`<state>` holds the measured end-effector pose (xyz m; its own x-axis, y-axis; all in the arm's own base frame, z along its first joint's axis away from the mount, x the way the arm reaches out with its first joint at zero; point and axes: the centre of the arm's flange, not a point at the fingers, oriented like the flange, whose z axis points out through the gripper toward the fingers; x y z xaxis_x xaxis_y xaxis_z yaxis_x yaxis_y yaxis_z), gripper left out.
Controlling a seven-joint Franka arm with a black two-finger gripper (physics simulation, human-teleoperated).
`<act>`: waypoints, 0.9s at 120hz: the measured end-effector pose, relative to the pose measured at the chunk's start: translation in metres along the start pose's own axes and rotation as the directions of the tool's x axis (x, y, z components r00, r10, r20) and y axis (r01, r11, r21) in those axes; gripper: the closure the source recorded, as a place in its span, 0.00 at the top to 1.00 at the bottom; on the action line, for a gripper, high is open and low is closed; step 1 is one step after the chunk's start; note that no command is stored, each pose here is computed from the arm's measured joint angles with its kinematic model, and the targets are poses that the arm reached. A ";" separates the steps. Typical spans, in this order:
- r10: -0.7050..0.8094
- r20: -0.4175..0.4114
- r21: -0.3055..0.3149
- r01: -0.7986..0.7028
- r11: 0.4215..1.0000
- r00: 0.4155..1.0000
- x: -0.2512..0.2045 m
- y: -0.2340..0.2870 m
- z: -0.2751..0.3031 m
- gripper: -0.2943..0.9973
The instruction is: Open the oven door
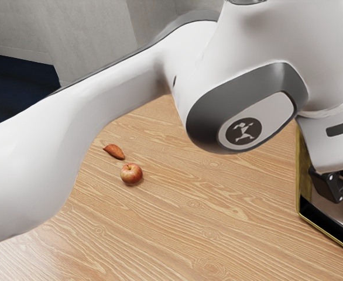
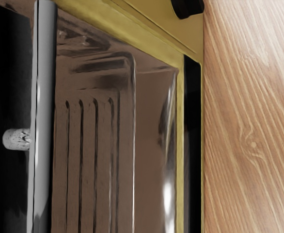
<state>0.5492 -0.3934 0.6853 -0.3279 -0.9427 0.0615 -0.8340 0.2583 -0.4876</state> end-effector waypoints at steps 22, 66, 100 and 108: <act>-0.019 -0.003 -0.002 0.019 1.000 1.000 -0.005 -0.006 0.010 0.77; -0.025 0.013 -0.013 0.025 1.000 1.000 -0.005 -0.006 0.023 0.75; -0.354 0.171 0.524 0.219 0.823 0.920 -0.105 0.186 -0.384 0.76; -0.706 0.212 0.370 0.613 0.698 0.676 -0.280 0.077 -0.296 0.76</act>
<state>0.4454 -0.0473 0.8883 0.4611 -0.8642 0.2015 -0.6187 -0.4759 -0.6251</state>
